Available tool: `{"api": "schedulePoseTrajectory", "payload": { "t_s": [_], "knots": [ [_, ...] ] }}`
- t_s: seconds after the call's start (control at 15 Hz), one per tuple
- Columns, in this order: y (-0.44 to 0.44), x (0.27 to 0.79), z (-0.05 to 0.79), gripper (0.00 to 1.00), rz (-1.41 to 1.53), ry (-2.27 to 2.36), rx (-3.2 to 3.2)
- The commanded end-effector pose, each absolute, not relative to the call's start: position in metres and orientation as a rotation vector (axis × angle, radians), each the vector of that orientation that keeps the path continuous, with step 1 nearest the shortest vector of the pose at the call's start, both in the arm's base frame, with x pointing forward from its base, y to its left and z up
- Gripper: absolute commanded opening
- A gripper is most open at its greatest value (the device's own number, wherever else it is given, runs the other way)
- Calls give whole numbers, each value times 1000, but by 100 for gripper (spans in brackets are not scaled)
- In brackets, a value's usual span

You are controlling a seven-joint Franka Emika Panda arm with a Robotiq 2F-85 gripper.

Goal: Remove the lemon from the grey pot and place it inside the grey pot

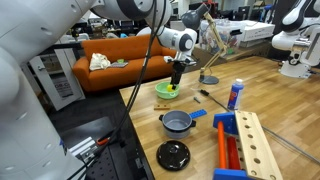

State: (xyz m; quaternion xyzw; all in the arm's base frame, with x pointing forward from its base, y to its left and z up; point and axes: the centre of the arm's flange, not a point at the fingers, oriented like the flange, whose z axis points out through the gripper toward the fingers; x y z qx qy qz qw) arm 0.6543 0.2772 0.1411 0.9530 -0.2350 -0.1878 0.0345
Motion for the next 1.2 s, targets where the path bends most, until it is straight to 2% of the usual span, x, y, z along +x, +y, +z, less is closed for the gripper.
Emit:
{"api": "schedulePoseTrajectory", "payload": {
  "t_s": [0.0,0.6,0.67,0.73,0.8,0.87,1.13],
  "knots": [
    [269,653,142,100,-631,-733,2940],
    [286,655,126,99,-690,-679,2974],
    [287,655,125,87,-690,-678,2975],
    [287,655,124,82,-685,-678,2977],
    [287,656,123,70,-678,-680,2977],
    [287,658,123,61,-672,-681,2981],
    [287,661,125,34,-652,-677,2992]
  ]
}}
